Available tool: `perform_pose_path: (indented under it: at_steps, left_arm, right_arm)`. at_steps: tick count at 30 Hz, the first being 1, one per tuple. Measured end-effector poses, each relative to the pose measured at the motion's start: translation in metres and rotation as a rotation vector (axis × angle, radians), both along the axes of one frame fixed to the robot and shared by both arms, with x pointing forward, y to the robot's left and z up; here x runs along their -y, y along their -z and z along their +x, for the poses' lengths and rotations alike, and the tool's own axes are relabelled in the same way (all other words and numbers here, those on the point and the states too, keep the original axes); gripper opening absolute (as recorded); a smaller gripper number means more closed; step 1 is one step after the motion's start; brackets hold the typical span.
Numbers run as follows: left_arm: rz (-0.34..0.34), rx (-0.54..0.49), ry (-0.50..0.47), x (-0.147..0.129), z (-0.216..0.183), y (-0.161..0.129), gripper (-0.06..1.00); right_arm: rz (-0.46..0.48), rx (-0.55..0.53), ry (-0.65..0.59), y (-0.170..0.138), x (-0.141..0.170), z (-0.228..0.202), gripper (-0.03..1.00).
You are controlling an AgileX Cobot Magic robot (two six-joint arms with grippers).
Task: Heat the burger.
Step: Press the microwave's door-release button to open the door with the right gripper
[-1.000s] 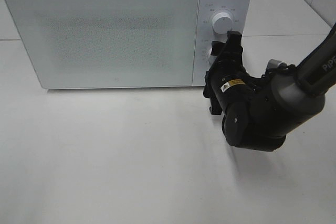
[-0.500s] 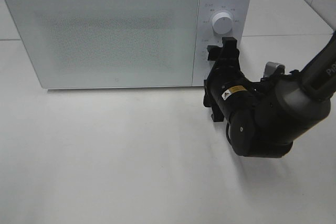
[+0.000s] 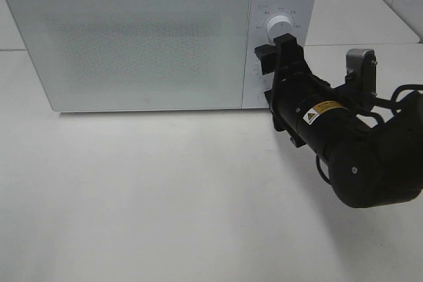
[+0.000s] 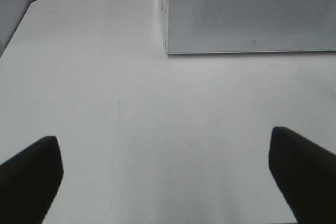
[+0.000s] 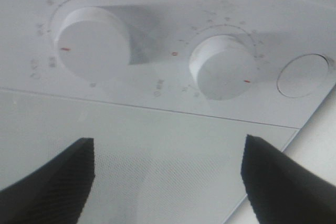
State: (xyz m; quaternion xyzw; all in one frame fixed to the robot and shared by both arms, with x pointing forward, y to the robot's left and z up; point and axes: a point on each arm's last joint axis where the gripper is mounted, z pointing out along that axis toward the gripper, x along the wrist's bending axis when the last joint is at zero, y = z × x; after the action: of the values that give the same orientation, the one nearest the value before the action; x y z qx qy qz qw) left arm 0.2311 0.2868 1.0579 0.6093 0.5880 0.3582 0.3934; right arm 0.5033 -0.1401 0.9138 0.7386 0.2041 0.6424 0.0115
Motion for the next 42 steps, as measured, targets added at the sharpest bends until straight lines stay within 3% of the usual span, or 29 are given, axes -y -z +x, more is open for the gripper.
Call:
perform_pose_path:
  at_steps: [1,2,3,4,5,6,7,8,10,13,15,16,18,26,35,42]
  left_arm:
    - [0.0,0.0,0.0,0.0,0.0,0.0,0.99]
    - [0.0,0.0,0.0,0.0,0.0,0.0,0.99]
    - [0.0,0.0,0.0,0.0,0.0,0.0,0.99]
    - [0.0,0.0,0.0,0.0,0.0,0.0,0.99]
    - [0.0,0.0,0.0,0.0,0.0,0.0,0.99]
    - [0.0,0.0,0.0,0.0,0.0,0.0,0.99]
    - [0.0,0.0,0.0,0.0,0.0,0.0,0.99]
    - [0.0,0.0,0.0,0.0,0.0,0.0,0.99]
    - [0.0,0.0,0.0,0.0,0.0,0.0,0.99]
    - [0.0,0.0,0.0,0.0,0.0,0.0,0.99]
    - [0.0,0.0,0.0,0.0,0.0,0.0,0.99]
    - [0.0,0.0,0.0,0.0,0.0,0.0,0.99]
    - [0.0,0.0,0.0,0.0,0.0,0.0,0.99]
    - [0.0,0.0,0.0,0.0,0.0,0.0,0.99]
    - [0.0,0.0,0.0,0.0,0.0,0.0,0.99]
    - [0.0,0.0,0.0,0.0,0.0,0.0,0.99]
  right_arm:
    - [-0.046,0.005,-0.016,-0.004,0.0,-0.002,0.75]
    - [-0.152,-0.021,-0.057,-0.008,0.001,-0.006,0.75]
    - [-0.152,-0.021,-0.057,-0.008,0.001,-0.006,0.75]
    - [-0.22,-0.035,-0.086,-0.01,0.001,-0.007,0.75]
    - [-0.354,-0.057,-0.149,-0.014,0.001,-0.012,0.75]
    - [-0.354,-0.057,-0.149,-0.014,0.001,-0.012,0.75]
    - [-0.496,-0.07,-0.226,-0.018,0.001,-0.017,0.75]
    - [-0.496,-0.07,-0.226,-0.018,0.001,-0.017,0.75]
    - [-0.728,-0.085,-0.371,-0.02,0.001,-0.025,0.75]
    - [-0.796,-0.086,-0.42,-0.02,0.001,-0.028,0.75]
    - [-0.987,-0.093,-0.585,-0.021,0.003,-0.037,0.75]
    - [-0.987,-0.093,-0.585,-0.021,0.003,-0.037,0.75]
    - [-1.073,-0.112,-0.682,-0.024,0.009,-0.042,0.75]
    - [-1.111,-0.155,-0.768,-0.037,0.024,-0.048,0.75]
    - [-1.183,-0.198,-0.944,-0.086,0.038,-0.052,0.75]
    - [-1.198,-0.325,-1.074,-0.1,0.046,-0.069,0.75]
